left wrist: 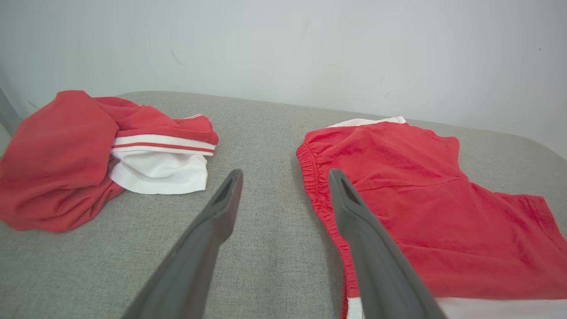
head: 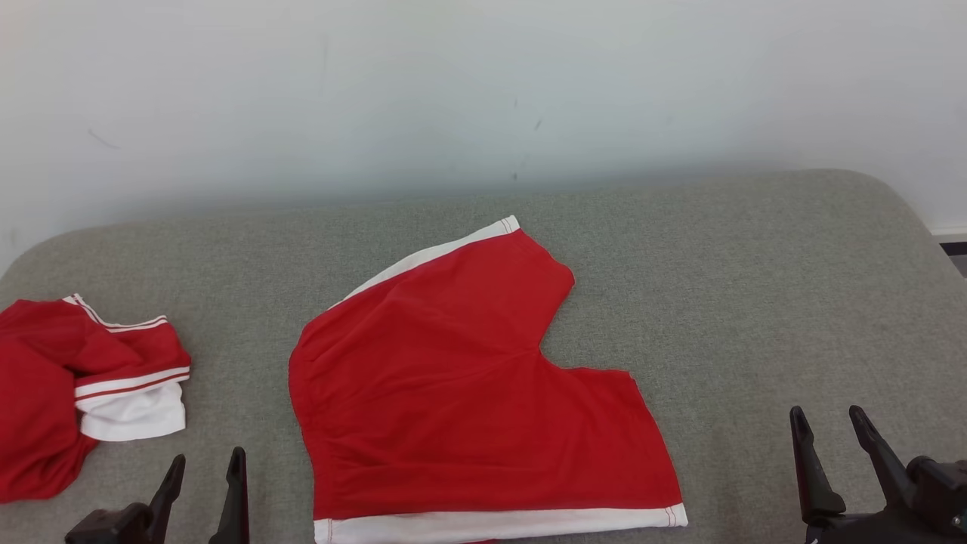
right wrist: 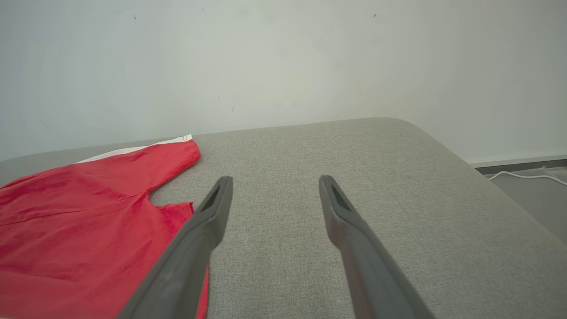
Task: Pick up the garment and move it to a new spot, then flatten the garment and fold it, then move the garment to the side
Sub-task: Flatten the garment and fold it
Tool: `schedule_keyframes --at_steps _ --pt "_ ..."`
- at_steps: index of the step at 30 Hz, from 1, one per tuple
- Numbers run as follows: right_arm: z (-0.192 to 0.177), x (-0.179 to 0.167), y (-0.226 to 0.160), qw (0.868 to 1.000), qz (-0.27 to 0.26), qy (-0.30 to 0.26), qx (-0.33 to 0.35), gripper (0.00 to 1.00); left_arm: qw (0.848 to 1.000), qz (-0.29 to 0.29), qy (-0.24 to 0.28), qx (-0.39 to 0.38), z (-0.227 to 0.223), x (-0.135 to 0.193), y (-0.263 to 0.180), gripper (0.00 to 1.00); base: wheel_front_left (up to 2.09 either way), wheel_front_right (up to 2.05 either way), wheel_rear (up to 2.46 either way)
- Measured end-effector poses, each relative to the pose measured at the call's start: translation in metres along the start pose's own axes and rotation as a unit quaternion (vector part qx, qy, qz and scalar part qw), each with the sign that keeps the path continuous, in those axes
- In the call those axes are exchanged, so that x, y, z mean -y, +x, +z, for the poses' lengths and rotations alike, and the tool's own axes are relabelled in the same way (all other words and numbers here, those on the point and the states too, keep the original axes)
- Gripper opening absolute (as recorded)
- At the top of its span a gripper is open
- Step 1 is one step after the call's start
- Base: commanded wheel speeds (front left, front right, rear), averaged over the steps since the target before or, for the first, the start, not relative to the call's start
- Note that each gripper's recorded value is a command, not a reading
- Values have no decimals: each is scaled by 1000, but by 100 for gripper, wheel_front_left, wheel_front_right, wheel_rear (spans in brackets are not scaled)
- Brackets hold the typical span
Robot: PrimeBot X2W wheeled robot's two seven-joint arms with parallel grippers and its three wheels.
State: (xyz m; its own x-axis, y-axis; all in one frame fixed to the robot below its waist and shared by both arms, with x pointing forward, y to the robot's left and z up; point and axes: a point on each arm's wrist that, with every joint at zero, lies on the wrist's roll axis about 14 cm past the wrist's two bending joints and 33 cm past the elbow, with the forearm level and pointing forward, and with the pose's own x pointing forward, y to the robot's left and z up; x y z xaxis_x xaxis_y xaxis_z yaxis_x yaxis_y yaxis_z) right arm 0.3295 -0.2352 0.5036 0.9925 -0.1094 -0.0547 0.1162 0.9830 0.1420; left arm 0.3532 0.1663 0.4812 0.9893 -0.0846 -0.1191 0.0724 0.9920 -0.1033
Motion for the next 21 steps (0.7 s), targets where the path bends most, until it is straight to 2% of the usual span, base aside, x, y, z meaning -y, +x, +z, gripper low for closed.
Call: schedule_keyframes --at_steps 21 --pt "0 0 -2 1000 -4 -2 -13 100 1000 7 3 -8 1 -2 -2 100 0 0 0"
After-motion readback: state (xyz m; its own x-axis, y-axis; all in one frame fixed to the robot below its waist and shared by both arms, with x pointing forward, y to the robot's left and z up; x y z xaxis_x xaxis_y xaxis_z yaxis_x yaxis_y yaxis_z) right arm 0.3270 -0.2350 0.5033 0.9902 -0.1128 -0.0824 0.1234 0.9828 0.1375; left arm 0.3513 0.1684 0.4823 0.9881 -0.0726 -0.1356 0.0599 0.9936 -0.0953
